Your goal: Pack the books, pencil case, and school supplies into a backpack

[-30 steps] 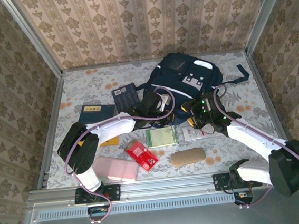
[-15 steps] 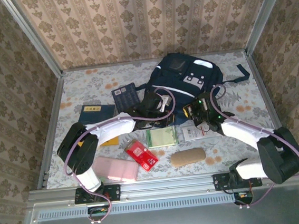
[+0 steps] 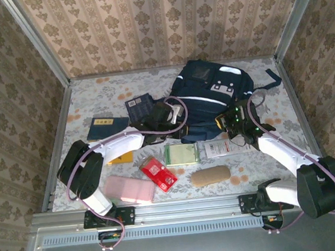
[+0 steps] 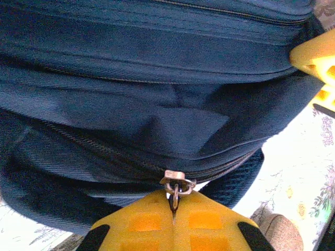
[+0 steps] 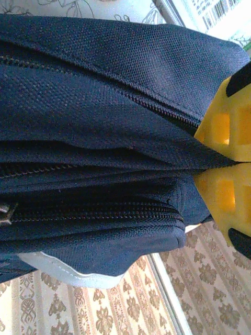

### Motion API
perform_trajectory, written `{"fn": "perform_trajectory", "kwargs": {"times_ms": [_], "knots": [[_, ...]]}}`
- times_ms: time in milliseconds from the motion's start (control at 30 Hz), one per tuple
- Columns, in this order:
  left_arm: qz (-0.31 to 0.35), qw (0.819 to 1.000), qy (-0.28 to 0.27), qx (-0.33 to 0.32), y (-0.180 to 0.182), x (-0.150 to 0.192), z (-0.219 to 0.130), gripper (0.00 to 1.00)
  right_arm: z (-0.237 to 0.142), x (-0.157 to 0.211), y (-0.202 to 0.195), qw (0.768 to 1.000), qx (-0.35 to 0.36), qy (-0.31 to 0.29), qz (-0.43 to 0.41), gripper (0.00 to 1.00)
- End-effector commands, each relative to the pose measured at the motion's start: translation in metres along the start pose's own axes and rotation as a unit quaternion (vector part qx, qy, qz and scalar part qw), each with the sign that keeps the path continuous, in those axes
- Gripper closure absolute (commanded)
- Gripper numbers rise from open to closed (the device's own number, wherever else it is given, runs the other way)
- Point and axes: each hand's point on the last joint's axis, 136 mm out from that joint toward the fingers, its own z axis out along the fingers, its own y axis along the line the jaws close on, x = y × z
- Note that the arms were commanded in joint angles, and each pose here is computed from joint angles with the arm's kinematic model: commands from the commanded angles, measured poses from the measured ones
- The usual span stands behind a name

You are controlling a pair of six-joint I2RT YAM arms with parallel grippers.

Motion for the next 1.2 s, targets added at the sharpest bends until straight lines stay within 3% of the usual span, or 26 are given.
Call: {"fn": "perform_trajectory", "kwargs": {"times_ms": [0, 300, 467, 600, 767, 833, 900, 967, 1033, 1167], "knots": [[-0.025, 0.999, -0.031, -0.022, 0.026, -0.013, -0.014, 1.0, -0.014, -0.025, 0.005, 0.998, 0.016, -0.048, -0.032, 1.0], [-0.031, 0.999, -0.035, -0.026, 0.034, -0.013, -0.014, 1.0, -0.006, -0.029, 0.014, 0.997, 0.024, -0.021, -0.071, 1.0], [-0.015, 0.999, -0.027, 0.008, 0.006, -0.005, -0.009, 1.0, -0.011, -0.041, 0.032, 0.987, 0.055, -0.034, -0.145, 1.0], [0.012, 1.0, -0.012, 0.018, -0.017, -0.001, 0.001, 1.0, -0.024, -0.053, 0.031, 0.98, 0.081, -0.069, -0.171, 0.92], [0.005, 1.0, -0.023, 0.004, -0.004, -0.008, -0.002, 1.0, -0.028, -0.054, 0.022, 0.978, 0.09, -0.068, -0.174, 1.0], [0.01, 1.0, -0.023, 0.014, -0.009, -0.01, -0.002, 1.0, -0.029, -0.057, 0.018, 0.978, 0.094, -0.07, -0.171, 0.91], [0.019, 0.999, -0.018, 0.02, -0.017, -0.009, -0.001, 1.0, -0.031, -0.06, 0.015, 0.979, 0.092, -0.074, -0.167, 0.65], [0.02, 0.999, -0.015, 0.021, -0.018, -0.006, 0.001, 1.0, -0.033, -0.061, 0.013, 0.979, 0.094, -0.077, -0.162, 0.5], [0.016, 1.0, -0.01, 0.023, -0.017, -0.002, 0.005, 1.0, -0.036, -0.057, 0.014, 0.982, 0.09, -0.072, -0.151, 0.44], [0.013, 0.999, 0.0, 0.031, -0.016, 0.007, 0.013, 1.0, -0.039, -0.039, 0.019, 0.987, 0.066, -0.041, -0.138, 0.44]]}}
